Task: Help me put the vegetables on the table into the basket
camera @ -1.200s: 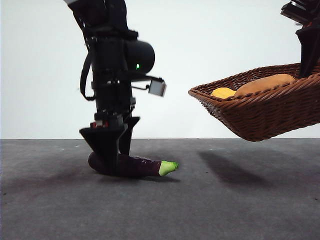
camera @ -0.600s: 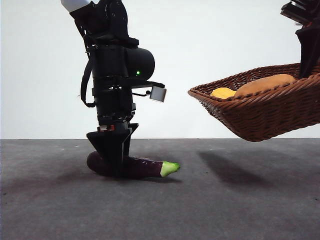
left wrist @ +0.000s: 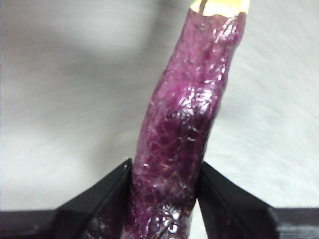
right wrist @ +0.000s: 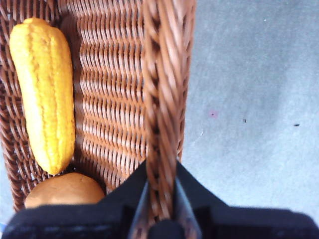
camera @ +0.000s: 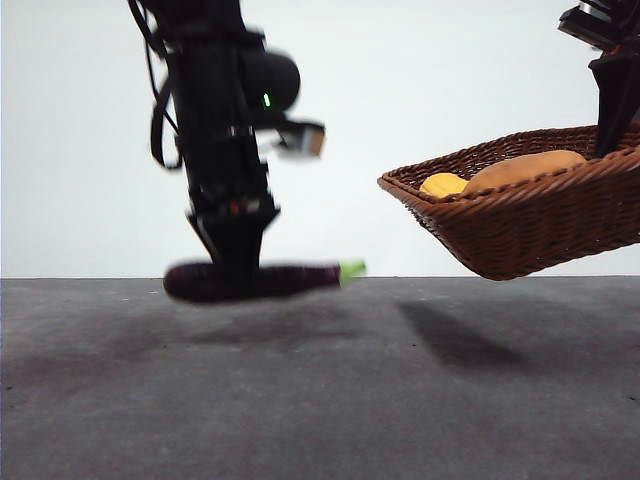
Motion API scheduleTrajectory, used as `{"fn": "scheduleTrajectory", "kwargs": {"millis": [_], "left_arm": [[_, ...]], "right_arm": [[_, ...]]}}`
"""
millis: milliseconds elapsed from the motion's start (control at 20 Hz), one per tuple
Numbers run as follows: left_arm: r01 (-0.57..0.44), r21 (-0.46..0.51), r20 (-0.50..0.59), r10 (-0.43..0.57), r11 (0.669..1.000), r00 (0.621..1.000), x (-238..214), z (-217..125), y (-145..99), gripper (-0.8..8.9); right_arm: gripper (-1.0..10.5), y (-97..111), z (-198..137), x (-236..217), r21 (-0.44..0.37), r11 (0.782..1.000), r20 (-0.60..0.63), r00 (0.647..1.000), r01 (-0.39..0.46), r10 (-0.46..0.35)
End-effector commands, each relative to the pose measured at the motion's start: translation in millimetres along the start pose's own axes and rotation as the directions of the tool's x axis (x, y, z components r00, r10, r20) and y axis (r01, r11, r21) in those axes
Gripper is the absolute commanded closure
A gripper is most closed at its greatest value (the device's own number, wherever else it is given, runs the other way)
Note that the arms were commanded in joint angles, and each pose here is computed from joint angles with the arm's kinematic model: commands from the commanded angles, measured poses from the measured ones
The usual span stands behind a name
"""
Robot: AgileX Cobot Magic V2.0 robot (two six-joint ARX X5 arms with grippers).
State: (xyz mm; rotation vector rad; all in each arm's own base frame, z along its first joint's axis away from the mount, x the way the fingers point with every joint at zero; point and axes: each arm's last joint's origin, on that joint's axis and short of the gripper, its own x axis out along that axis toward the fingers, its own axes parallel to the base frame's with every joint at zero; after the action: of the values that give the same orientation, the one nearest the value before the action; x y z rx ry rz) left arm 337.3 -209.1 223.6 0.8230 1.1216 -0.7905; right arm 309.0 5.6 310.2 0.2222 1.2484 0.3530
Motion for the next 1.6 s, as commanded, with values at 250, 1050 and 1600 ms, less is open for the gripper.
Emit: {"fn": "scheduleTrajectory", "kwargs": {"millis": [250, 1050, 1600], "left_arm": [[0.174, -0.724, 0.259, 0.029, 0.668, 0.965, -87, -31, 25, 8.22], [0.670, -0.508, 0.705, -0.185, 0.541, 0.685, -153, 2, -19, 8.17], [0.580, -0.569, 0.652, -0.110, 0.583, 0.750, -151, 10, -38, 7.87]], "right_arm": [[9.6, 2, 0, 1, 0.066, 0.998, 0.008, 1.000, -0.019, 0.018], [9.6, 58, -2, 19, -0.063, 0.970, -0.055, 0.971, -0.235, 0.232], [9.6, 99, -4, 32, -0.123, 0.950, -0.054, 0.958, -0.287, 0.282]]}}
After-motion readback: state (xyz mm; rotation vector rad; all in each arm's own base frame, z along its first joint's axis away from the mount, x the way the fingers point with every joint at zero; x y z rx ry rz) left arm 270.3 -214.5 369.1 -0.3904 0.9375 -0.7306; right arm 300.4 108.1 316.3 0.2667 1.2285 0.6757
